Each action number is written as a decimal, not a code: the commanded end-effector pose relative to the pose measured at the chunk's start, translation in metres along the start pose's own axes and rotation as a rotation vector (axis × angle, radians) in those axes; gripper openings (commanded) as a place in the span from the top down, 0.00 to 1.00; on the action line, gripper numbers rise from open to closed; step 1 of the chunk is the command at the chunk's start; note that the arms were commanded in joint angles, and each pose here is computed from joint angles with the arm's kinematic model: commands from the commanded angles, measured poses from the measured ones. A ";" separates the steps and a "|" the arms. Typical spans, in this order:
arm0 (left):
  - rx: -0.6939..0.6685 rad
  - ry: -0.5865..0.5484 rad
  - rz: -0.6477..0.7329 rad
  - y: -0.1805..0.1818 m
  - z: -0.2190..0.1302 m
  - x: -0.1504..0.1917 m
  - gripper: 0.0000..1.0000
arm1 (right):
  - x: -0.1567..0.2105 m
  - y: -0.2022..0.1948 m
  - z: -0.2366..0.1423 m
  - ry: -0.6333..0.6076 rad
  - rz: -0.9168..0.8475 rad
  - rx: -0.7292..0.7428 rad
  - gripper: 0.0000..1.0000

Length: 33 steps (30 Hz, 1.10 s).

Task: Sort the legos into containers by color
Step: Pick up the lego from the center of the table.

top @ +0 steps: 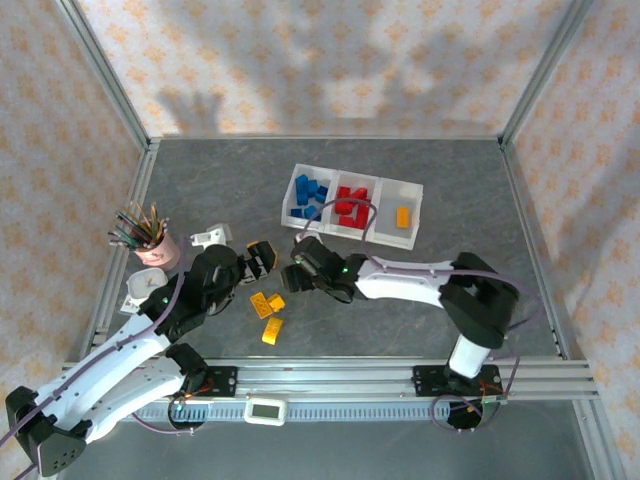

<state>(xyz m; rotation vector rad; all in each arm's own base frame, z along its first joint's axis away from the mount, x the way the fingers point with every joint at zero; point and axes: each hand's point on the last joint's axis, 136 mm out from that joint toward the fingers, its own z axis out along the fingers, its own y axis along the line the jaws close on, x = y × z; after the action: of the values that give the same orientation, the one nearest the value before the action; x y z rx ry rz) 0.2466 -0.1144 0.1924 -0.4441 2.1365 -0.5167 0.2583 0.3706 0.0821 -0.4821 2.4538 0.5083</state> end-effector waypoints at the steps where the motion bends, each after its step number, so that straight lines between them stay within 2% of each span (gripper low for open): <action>1: -0.062 -0.032 -0.020 0.019 -0.005 -0.003 0.01 | -0.028 0.020 0.013 -0.066 -0.007 -0.032 0.19; 13: -0.070 -0.079 -0.072 0.030 -0.015 -0.008 0.01 | -0.030 0.029 0.074 -0.012 -0.216 0.018 0.19; 21: -0.064 -0.086 -0.078 0.029 -0.016 -0.011 0.01 | -0.042 0.018 0.098 -0.005 -0.257 0.077 0.30; 30: -0.063 -0.082 -0.079 0.030 -0.014 -0.008 0.01 | -0.053 0.009 0.113 -0.002 -0.276 0.092 0.38; 33: -0.065 -0.082 -0.079 0.031 -0.013 -0.008 0.01 | -0.056 0.008 0.113 -0.001 -0.273 0.089 0.44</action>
<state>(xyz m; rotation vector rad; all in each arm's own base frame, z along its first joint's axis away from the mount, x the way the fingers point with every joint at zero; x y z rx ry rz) 0.2371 -0.0881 0.1942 -0.5610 2.0702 -0.4955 0.3439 0.4427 0.0290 -0.7587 2.3528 0.3239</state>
